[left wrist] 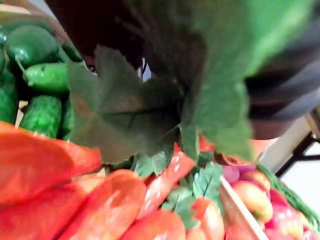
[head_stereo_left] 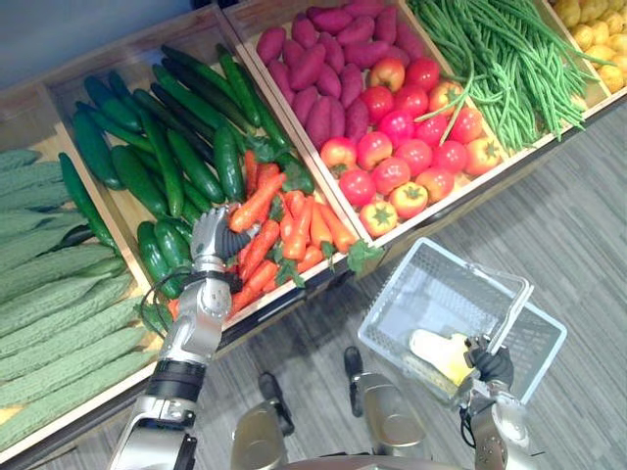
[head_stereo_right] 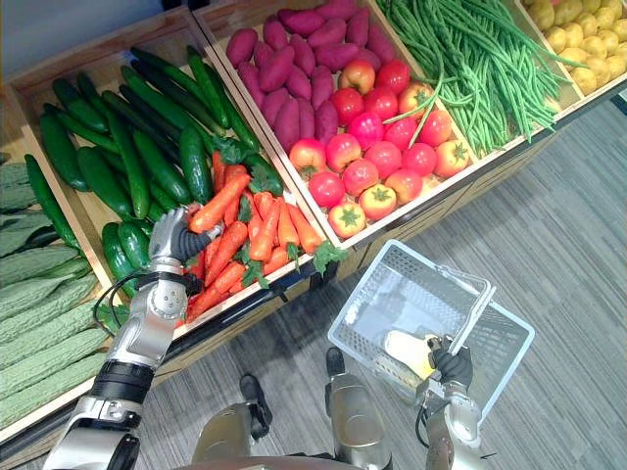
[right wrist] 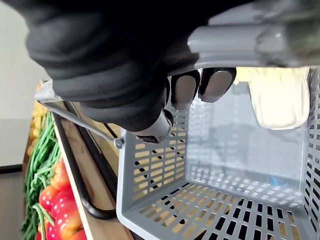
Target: Pick vegetable in the basket
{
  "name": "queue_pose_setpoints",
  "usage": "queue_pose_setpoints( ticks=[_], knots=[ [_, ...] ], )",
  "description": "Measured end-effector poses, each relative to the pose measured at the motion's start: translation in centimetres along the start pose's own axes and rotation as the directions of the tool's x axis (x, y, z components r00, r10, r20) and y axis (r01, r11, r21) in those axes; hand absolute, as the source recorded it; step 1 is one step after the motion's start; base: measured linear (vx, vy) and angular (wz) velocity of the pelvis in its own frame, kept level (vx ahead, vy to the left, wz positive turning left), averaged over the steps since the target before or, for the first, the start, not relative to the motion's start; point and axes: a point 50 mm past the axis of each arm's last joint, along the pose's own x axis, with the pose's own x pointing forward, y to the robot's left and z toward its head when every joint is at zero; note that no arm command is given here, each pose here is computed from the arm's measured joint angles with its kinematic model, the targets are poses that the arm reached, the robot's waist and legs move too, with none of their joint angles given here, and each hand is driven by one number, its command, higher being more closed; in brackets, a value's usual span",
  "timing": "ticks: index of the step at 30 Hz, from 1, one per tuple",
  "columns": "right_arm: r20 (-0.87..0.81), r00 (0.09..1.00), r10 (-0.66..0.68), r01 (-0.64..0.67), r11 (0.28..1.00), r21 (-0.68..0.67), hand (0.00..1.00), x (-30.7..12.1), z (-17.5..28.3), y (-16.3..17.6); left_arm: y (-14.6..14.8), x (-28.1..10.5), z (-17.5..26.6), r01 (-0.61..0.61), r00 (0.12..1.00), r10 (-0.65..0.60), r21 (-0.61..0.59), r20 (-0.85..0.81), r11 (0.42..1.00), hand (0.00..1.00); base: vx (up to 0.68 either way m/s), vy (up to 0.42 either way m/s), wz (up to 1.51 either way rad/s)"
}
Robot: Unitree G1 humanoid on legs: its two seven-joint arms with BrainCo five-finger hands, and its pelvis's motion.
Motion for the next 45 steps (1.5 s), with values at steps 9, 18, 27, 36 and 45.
queue_pose_setpoints(
  ticks=[9,18,27,36,45],
  knots=[
    [-0.023,0.999,-0.048,0.048,0.999,0.003,1.00,-0.4,-0.6,-1.1,1.2,-3.7,1.5,-0.139,0.990,0.136,-0.228,-0.028,0.964,1.00,0.02,0.010,0.01],
    [-0.005,0.998,-0.060,0.060,0.998,0.017,1.00,-0.6,-0.2,-0.7,1.0,-6.8,4.8,-0.126,0.990,0.143,-0.549,-0.011,0.826,1.00,-0.02,0.009,-0.32],
    [0.142,0.989,0.036,-0.039,0.999,0.016,1.00,-0.6,3.3,2.0,-0.7,-7.0,8.1,0.020,0.993,0.064,-0.673,0.100,0.740,1.00,-0.07,0.036,-1.07],
    [0.144,0.974,0.173,-0.170,0.985,-0.038,1.00,1.0,3.8,5.9,-1.3,-5.3,8.5,0.058,0.990,0.052,-0.702,0.134,0.710,1.00,0.10,-0.102,-1.33],
    [0.163,0.896,0.413,-0.394,0.909,-0.138,1.00,0.7,4.7,11.2,-3.8,-6.1,7.8,0.117,0.993,-0.071,-0.742,0.093,0.660,1.00,0.23,0.027,-1.32]
  ],
)
